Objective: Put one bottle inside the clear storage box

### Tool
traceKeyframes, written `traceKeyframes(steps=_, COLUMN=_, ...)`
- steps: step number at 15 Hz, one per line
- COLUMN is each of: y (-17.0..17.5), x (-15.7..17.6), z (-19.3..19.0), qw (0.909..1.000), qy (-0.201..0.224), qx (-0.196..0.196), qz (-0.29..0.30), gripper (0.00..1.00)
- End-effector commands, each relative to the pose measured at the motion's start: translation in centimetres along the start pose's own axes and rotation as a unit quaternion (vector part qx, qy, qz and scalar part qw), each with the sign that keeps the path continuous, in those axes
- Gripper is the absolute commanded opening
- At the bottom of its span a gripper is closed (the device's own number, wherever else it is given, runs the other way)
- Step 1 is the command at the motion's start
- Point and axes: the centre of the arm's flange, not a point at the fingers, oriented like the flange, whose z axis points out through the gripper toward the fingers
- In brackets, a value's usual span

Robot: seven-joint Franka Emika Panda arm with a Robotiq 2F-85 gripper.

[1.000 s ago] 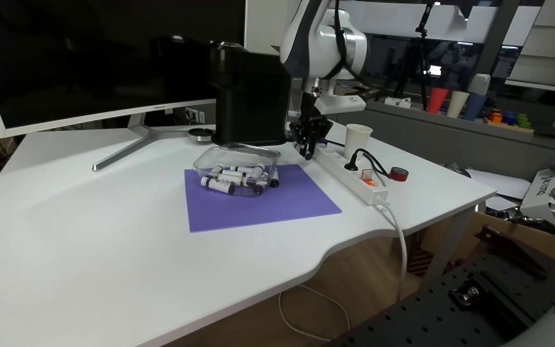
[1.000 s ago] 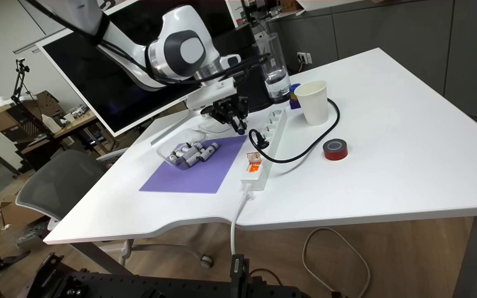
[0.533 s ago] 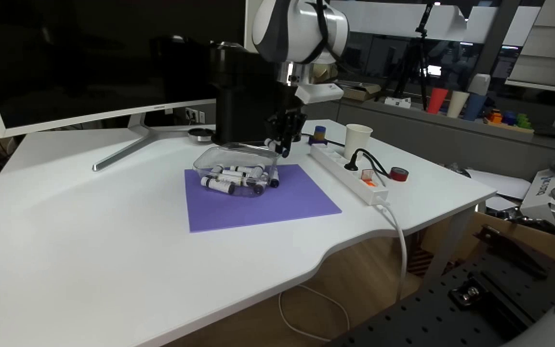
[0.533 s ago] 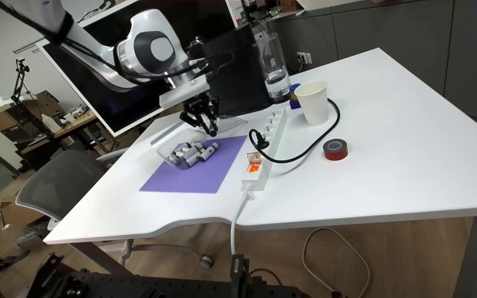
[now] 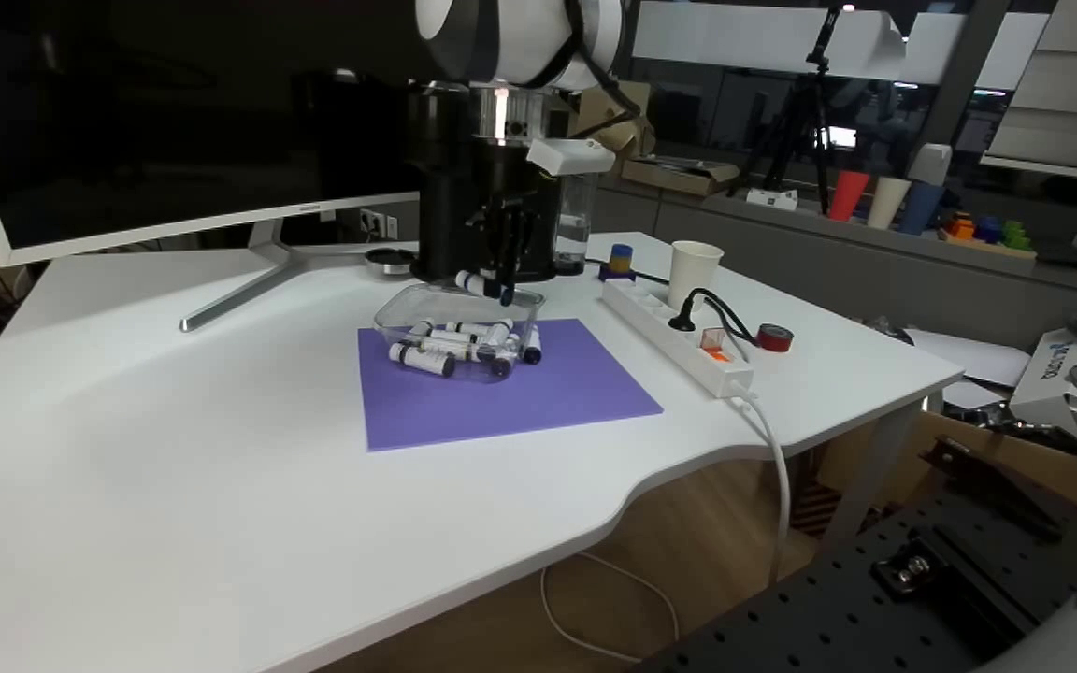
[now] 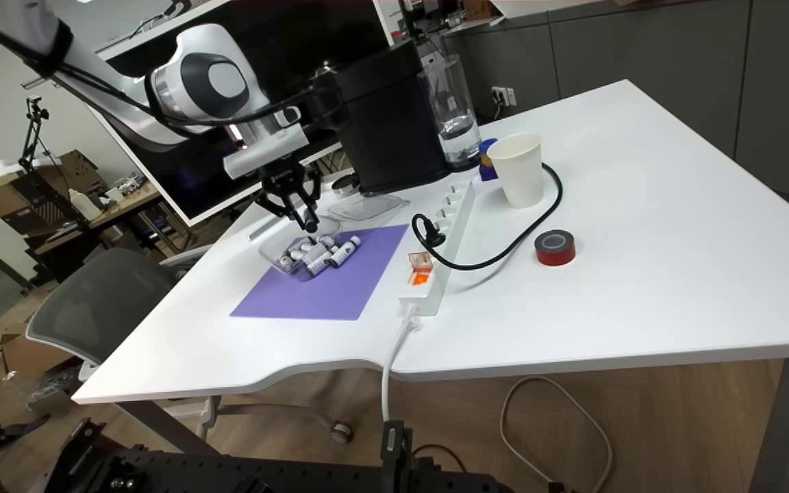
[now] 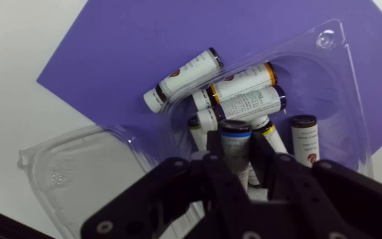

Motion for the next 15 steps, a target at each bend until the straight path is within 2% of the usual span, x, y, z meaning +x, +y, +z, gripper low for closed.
traceKeyframes(steps=1, y=0.1, x=0.3, z=0.1, qw=0.9993, qy=-0.025, qx=0.011, qz=-0.027, gripper=0.07)
traceKeyframes(steps=4, y=0.5, x=0.4, z=1.0, qw=0.9984, qy=-0.045, qx=0.020, qz=-0.030, gripper=0.07)
traceKeyframes(steps=5, y=0.7, x=0.4, z=1.4, qw=0.9980, qy=-0.051, qx=0.023, qz=-0.027, gripper=0.19)
traceKeyframes(steps=6, y=1.0, x=0.4, z=1.7, qw=0.9976, qy=-0.059, qx=0.026, qz=-0.023, gripper=0.52)
traceKeyframes(steps=8, y=1.5, x=0.4, z=2.2, qw=0.9969, qy=-0.069, qx=0.033, qz=-0.016, gripper=0.58)
traceKeyframes(steps=12, y=2.0, x=0.2, z=2.4, qw=0.9964, qy=-0.075, qx=0.038, qz=-0.002, gripper=0.86)
traceKeyframes(steps=14, y=2.0, x=-0.2, z=1.7, qw=0.9971, qy=-0.066, qx=0.037, qz=0.011, gripper=0.98)
traceKeyframes(steps=15, y=2.0, x=-0.4, z=1.4, qw=0.9972, qy=-0.063, qx=0.036, qz=0.017, gripper=1.00)
